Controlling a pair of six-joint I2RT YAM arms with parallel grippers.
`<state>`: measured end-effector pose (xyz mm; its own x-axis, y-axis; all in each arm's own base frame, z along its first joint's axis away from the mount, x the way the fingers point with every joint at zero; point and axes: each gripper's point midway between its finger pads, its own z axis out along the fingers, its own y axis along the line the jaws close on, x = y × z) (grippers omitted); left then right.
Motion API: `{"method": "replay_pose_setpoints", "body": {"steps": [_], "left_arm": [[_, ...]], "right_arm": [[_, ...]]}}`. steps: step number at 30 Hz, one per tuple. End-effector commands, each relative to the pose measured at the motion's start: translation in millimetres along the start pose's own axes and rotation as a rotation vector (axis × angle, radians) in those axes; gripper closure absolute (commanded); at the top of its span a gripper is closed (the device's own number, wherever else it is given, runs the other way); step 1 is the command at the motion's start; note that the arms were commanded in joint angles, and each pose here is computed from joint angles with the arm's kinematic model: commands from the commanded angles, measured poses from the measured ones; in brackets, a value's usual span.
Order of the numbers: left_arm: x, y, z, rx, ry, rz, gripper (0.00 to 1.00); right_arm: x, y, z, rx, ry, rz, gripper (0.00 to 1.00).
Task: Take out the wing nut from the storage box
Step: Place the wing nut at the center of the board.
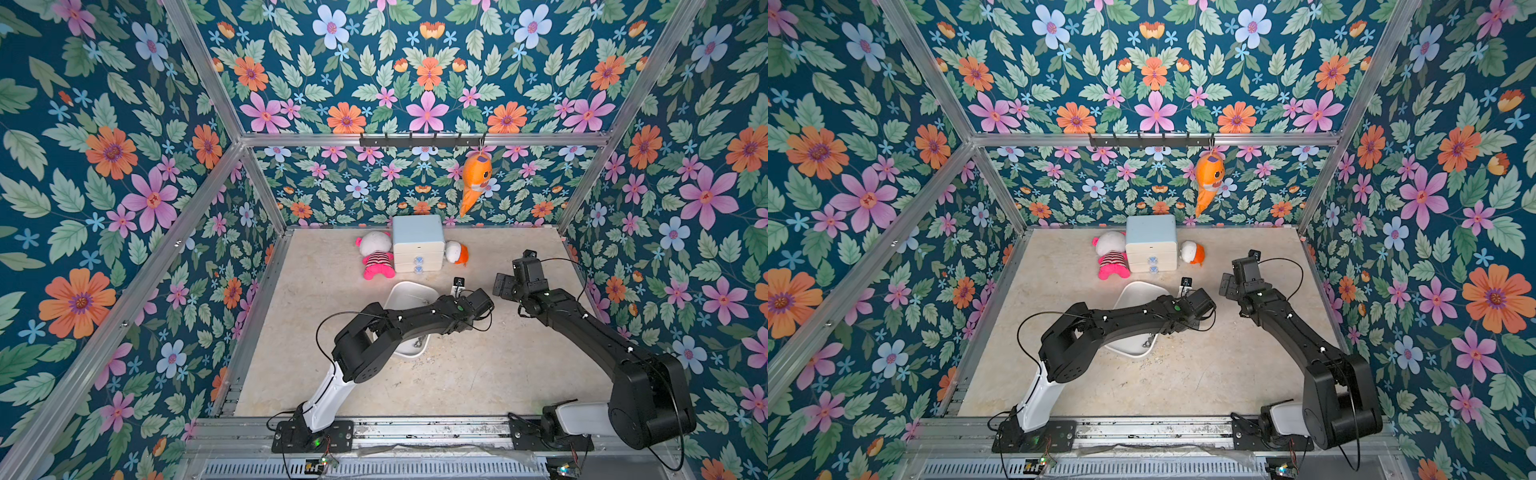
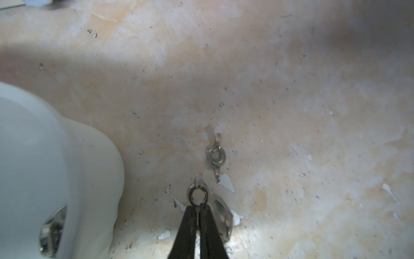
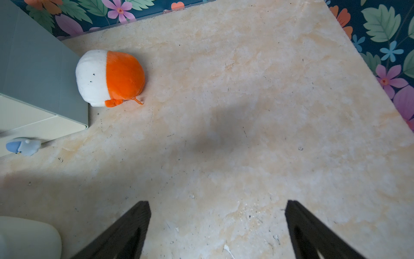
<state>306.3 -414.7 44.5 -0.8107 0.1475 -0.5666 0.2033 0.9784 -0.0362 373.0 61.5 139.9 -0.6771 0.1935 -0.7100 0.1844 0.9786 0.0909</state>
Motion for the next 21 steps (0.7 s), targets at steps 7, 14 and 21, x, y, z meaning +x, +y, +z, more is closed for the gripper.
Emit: {"method": "replay_pose_setpoints", "body": {"steps": [7,14,21], "left_arm": [[10.5,5.6,8.5,-0.005,0.033,-0.017,0.96],[13.4,4.6,10.8,0.000,0.040,-0.017,0.88],[7.8,7.5,5.2,-0.005,0.025,-0.022,0.79]], "right_arm": [[-2.8,-0.1,-0.9,0.001,-0.012,0.008,0.01],[-3.1,0.0,-1.1,0.001,-0.012,0.008,0.01],[-4.4,0.4,-1.3,0.000,-0.013,0.007,0.01]]}}
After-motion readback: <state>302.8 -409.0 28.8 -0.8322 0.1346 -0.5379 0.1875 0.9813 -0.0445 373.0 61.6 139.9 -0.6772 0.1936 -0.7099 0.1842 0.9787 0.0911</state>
